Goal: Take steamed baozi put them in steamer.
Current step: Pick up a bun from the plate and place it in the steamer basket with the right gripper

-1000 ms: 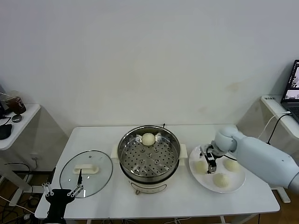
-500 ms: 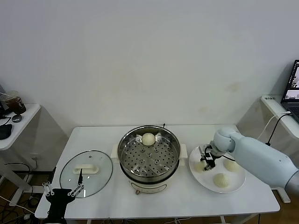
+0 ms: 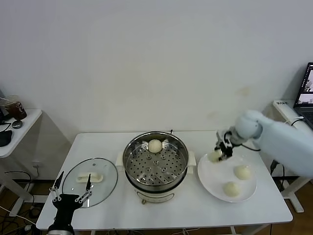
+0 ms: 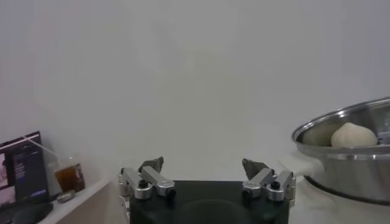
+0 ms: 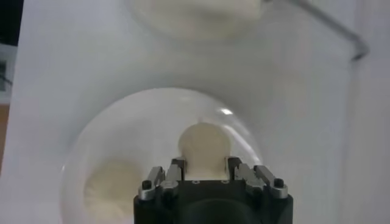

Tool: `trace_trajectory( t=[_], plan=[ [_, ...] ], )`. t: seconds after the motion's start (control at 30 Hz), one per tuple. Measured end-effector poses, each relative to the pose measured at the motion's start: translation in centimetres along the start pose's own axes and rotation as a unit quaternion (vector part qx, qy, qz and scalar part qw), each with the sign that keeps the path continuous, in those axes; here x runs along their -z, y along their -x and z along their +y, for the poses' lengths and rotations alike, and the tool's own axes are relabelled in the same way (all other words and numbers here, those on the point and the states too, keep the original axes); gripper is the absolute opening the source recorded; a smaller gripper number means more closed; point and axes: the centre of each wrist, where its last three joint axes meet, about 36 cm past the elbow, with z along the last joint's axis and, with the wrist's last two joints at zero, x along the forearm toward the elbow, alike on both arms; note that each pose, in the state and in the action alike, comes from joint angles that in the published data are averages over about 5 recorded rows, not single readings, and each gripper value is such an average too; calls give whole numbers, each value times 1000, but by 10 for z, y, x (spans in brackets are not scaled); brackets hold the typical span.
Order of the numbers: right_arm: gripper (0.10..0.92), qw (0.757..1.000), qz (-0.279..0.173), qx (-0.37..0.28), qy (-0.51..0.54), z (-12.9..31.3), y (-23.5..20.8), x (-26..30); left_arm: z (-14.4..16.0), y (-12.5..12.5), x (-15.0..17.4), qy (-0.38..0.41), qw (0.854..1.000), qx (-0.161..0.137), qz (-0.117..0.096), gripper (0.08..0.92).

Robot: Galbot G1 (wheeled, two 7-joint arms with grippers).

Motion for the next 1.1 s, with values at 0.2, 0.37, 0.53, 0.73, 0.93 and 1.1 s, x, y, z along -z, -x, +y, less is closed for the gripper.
trace_trajectory(
  t=[0.2,0.37,0.53,0.73,0.93,1.1],
  plan=[
    [456,999,-25,-34,-20,-24,-67,53,0,5,0,1,1000,-1,-3,823],
    [458,998,-50,-32,-27,-30,-89,112,2,6,0,3,1000,2,-3,823],
    [458,997,-62,-19,-29,-34,-82,173,2,6,-1,6,1000,9,-2,823],
    [458,997,-62,4,-36,-33,-50,233,3,3,2,10,1000,14,-4,823],
    [458,997,-58,26,-38,-30,-11,274,3,2,6,10,1000,16,-7,823],
    [458,997,-54,40,-33,-27,19,294,4,1,8,12,1000,18,-8,823]
  ],
)
